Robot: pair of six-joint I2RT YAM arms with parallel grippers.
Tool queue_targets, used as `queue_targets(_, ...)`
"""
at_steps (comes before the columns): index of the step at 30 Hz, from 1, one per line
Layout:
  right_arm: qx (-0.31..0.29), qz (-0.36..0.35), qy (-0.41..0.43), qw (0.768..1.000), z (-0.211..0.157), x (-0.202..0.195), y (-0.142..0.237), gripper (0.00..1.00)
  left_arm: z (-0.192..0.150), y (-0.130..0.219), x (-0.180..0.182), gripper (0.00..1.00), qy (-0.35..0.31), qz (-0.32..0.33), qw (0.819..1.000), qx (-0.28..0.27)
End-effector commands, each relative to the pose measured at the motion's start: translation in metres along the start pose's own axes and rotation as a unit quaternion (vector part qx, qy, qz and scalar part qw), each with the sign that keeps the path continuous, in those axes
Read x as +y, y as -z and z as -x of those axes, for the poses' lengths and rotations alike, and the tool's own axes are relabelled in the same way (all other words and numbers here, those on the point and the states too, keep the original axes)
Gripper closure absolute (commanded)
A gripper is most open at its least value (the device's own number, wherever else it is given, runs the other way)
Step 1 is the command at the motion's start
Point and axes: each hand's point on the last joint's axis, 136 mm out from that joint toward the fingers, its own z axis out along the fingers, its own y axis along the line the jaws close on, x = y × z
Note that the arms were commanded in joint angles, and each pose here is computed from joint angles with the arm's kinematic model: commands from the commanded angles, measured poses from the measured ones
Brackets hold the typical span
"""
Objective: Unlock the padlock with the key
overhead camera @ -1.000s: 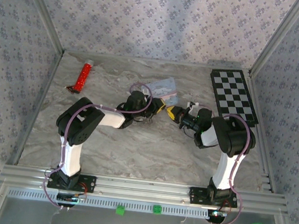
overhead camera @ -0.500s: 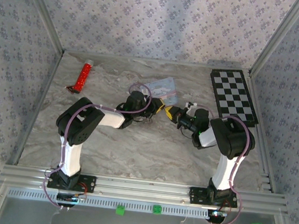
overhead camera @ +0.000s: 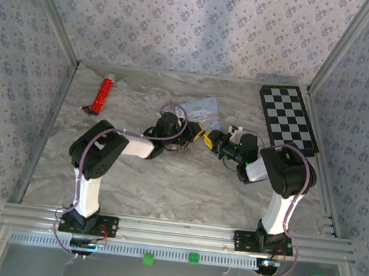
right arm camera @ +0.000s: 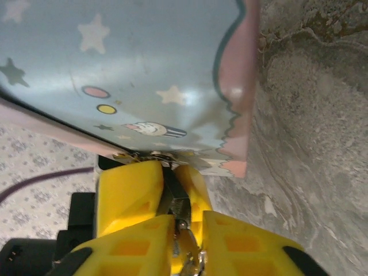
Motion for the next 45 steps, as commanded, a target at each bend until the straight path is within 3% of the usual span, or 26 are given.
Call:
queue_targets(1, 0.018, 0.021, 0.044, 0.999, -0.007, 0.017, 0.004, 0.72, -0.028, 0.007, -0.015, 1.00, -0.024, -0.023, 0.998, 0.058)
queue_targets(14, 0.038, 0.014, 0.029, 0.999, -0.013, 0.000, 0.018, 0.67, -0.014, 0.013, 0.000, 1.00, -0.033, 0.000, 0.998, 0.043)
queue_targets(32, 0.052, -0.035, 0.022, 0.998, -0.030, -0.031, 0.016, 0.73, -0.013, 0.017, -0.005, 1.00, -0.032, -0.019, 0.998, 0.045)
queue_targets(45, 0.052, -0.009, 0.030, 0.998, -0.028, -0.018, 0.004, 0.91, -0.021, 0.015, -0.004, 1.00, -0.039, -0.016, 0.998, 0.056)
